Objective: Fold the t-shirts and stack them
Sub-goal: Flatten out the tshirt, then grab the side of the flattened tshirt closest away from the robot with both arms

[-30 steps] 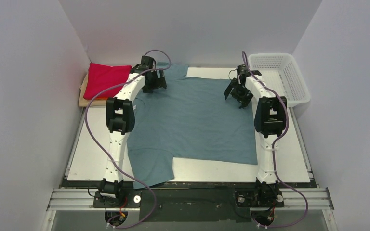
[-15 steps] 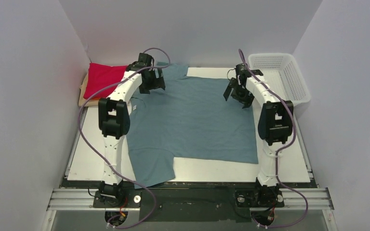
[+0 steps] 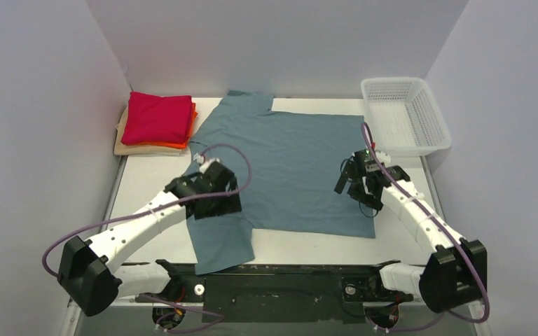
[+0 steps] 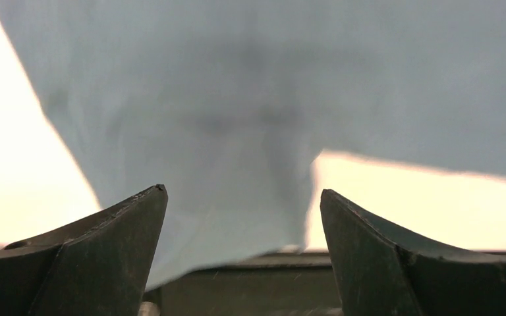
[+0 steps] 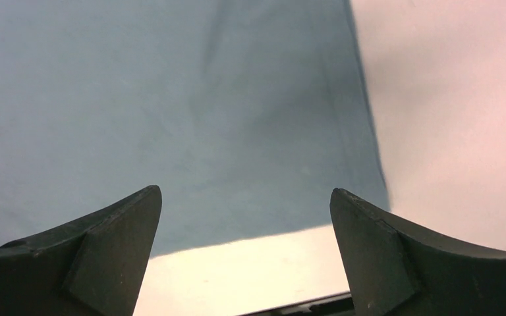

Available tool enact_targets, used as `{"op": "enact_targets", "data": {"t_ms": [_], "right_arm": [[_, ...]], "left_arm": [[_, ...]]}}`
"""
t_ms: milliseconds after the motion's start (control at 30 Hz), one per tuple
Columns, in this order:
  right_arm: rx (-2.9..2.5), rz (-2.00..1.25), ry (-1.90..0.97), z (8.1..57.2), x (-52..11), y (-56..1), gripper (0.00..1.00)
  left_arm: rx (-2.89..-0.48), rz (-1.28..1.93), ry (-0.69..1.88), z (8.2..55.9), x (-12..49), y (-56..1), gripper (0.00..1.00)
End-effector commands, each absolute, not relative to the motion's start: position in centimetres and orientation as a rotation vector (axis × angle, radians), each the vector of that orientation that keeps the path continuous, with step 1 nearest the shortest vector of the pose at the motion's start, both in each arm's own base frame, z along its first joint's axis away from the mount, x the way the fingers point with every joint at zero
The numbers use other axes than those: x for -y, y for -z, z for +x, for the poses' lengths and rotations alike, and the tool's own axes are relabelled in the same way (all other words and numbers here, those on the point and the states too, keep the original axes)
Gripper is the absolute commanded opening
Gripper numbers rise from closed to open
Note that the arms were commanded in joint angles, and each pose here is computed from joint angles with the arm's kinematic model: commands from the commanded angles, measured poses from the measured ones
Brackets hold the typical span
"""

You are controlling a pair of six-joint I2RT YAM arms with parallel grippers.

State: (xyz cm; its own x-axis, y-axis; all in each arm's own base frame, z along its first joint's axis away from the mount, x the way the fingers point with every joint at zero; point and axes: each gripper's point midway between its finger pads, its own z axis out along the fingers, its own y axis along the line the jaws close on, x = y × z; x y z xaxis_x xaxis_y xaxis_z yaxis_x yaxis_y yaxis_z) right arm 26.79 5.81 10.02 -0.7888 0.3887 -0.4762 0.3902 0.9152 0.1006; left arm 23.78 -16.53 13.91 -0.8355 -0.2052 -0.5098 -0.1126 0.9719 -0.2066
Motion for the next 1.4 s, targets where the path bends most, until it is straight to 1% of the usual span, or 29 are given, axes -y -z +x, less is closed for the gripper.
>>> {"op": "enact_targets", "data": {"t_ms": [0, 33, 67, 100, 133, 167, 200, 300, 433, 467, 500, 600, 633, 667, 700, 800, 867, 900, 933, 967, 1133, 1233, 1333, 1367], "right_arm": [[-2.530, 0.613, 0.054, 23.0, -3.7, -9.0, 0.95], [-2.526, 0.618, 0.072, 22.5, -3.3, -8.8, 0.95], [-2.535, 0.619, 0.089, 21.6, -2.8, -8.4, 0.95], [-2.539, 0.625, 0.103, 21.2, -2.5, -8.2, 0.94], [-2.553, 0.625, 0.110, 20.5, -2.4, -7.7, 0.94], [-2.563, 0.626, 0.106, 20.2, -2.4, -7.4, 0.94], [-2.575, 0.630, 0.106, 19.7, -2.4, -6.9, 0.94], [-2.591, 0.641, 0.114, 19.0, -2.2, -6.1, 0.93], [-2.575, 0.661, 0.116, 18.6, -1.8, -6.0, 0.92], [-2.571, 0.669, 0.113, 18.6, -1.8, -6.1, 0.92], [-2.561, 0.670, 0.107, 18.6, -1.8, -6.2, 0.92], [-2.550, 0.682, 0.096, 18.6, -1.7, -6.4, 0.92], [-2.547, 0.687, 0.088, 18.6, -1.8, -6.5, 0.92], [-2.550, 0.688, 0.084, 18.5, -1.8, -6.5, 0.91], [-2.548, 0.692, 0.081, 18.4, -1.8, -6.4, 0.91], [-2.558, 0.695, 0.081, 18.1, -1.8, -6.3, 0.91], [-2.571, 0.691, 0.090, 17.8, -1.7, -6.3, 0.90], [-2.571, 0.689, 0.096, 17.6, -1.6, -6.3, 0.90], [-2.581, 0.690, 0.105, 17.3, -1.5, -6.2, 0.90], [-2.579, 0.691, 0.110, 17.1, -1.4, -6.3, 0.90], [-2.608, 0.736, 0.183, 14.3, -0.2, -6.1, 0.88], [-2.542, 0.868, 0.160, 14.1, -0.1, -6.3, 0.87], [-2.478, 1.008, 0.115, 14.3, -0.1, -5.3, 0.85], [-2.466, 1.029, 0.098, 14.6, -0.2, -4.8, 0.82]], "left_arm": [[-2.773, -0.404, 0.003, 13.7, 13.1, -8.3, 0.97], [-2.781, -0.420, 0.013, 12.5, 12.9, -8.1, 0.97], [-2.819, -0.446, -0.032, 10.3, 12.2, -7.0, 0.95], [-2.818, -0.464, -0.007, 9.5, 12.0, -6.9, 0.94], [-2.846, -0.487, -0.028, 8.1, 11.6, -5.9, 0.91], [-2.851, -0.493, 0.016, 7.4, 11.7, -5.8, 0.89], [-2.848, -0.537, 0.036, 6.9, 11.3, -5.1, 0.85], [-2.849, -0.585, 0.105, 6.3, 11.4, -3.9, 0.78], [-2.879, -0.587, 0.210, 5.7, 12.3, -2.2, 0.72], [-2.887, -0.588, 0.206, 5.5, 12.3, -2.0, 0.71], [-2.892, -0.589, 0.189, 5.3, 12.0, -1.7, 0.66], [-2.873, -0.602, 0.120, 5.6, 11.2, -1.6, 0.59], [-2.855, -0.610, 0.105, 5.9, 11.0, -1.8, 0.54], [-2.837, -0.609, 0.094, 6.2, 10.9, -1.8, 0.52], [-2.823, -0.616, 0.102, 6.5, 11.1, -2.1, 0.46], [-2.786, -0.608, 0.124, 7.5, 11.6, -2.9, 0.34], [-2.775, -0.602, 0.117, 7.8, 11.7, -3.5, 0.18], [-2.773, -0.598, 0.102, 7.9, 11.6, -3.9, 0.14], [-2.762, -0.596, 0.085, 8.1, 11.4, -4.1, 0.04], [-2.758, -0.594, 0.071, 8.2, 11.3, -4.4, 0.00], [-2.728, -0.544, 0.127, 9.3, 12.4, -6.2, 0.00], [-2.716, -0.530, 0.177, 9.6, 13.0, -6.9, 0.00], [-2.702, -0.531, 0.231, 9.8, 13.5, -7.3, 0.00], [-2.693, -0.532, 0.248, 9.9, 13.6, -7.5, 0.00]]}}
